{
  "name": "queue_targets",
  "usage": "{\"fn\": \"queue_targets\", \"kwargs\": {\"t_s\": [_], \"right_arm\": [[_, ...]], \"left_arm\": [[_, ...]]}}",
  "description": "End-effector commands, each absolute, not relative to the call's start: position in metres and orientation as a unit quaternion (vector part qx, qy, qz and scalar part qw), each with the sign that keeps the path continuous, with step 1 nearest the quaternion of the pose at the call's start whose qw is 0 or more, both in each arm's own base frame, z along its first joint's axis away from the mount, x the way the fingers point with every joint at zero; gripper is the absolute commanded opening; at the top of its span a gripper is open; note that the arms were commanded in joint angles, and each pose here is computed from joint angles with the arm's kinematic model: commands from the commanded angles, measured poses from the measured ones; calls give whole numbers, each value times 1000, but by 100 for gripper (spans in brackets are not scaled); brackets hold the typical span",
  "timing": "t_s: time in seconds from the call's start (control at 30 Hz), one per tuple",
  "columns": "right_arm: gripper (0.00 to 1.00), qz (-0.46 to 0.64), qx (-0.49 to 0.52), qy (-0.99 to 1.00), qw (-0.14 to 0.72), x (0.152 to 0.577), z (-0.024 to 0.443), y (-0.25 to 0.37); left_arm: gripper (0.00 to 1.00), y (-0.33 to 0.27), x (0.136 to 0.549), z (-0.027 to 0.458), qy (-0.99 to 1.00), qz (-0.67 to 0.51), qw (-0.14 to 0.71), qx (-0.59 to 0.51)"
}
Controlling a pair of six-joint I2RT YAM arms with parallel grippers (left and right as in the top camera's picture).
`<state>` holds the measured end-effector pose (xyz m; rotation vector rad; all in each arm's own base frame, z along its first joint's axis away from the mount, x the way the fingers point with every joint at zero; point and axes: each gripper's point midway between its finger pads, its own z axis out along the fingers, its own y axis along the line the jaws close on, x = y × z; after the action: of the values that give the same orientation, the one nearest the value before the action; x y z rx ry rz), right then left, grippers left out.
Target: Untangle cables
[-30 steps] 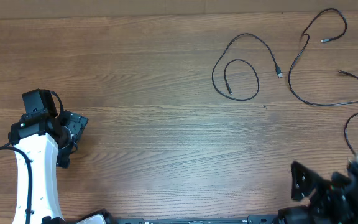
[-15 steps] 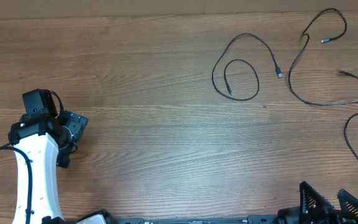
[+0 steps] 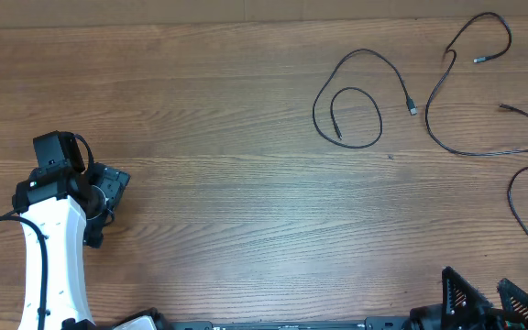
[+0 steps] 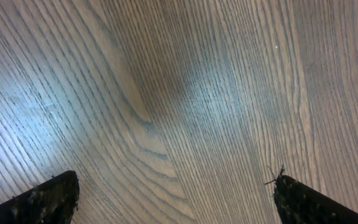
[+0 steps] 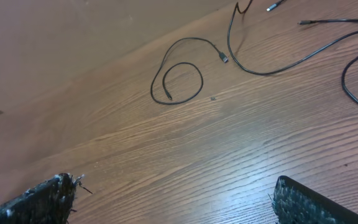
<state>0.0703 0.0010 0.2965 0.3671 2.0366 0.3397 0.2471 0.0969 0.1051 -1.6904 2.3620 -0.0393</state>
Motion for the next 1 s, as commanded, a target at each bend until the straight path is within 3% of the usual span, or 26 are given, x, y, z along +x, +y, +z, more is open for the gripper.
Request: {"fn": "queue_targets", "kwargs": {"t_s": [0.0, 0.7, 0.97], "right_arm": [[100, 146, 151, 839, 502, 69, 298, 2], [100, 148, 150, 835, 509, 72, 300, 2], [100, 201, 136, 718, 653, 85, 385, 4]], "left_arm": [[100, 97, 248, 110, 803, -18, 126, -582], [99, 97, 248, 110, 803, -18, 126, -582], [99, 97, 248, 110, 803, -18, 126, -582]]}}
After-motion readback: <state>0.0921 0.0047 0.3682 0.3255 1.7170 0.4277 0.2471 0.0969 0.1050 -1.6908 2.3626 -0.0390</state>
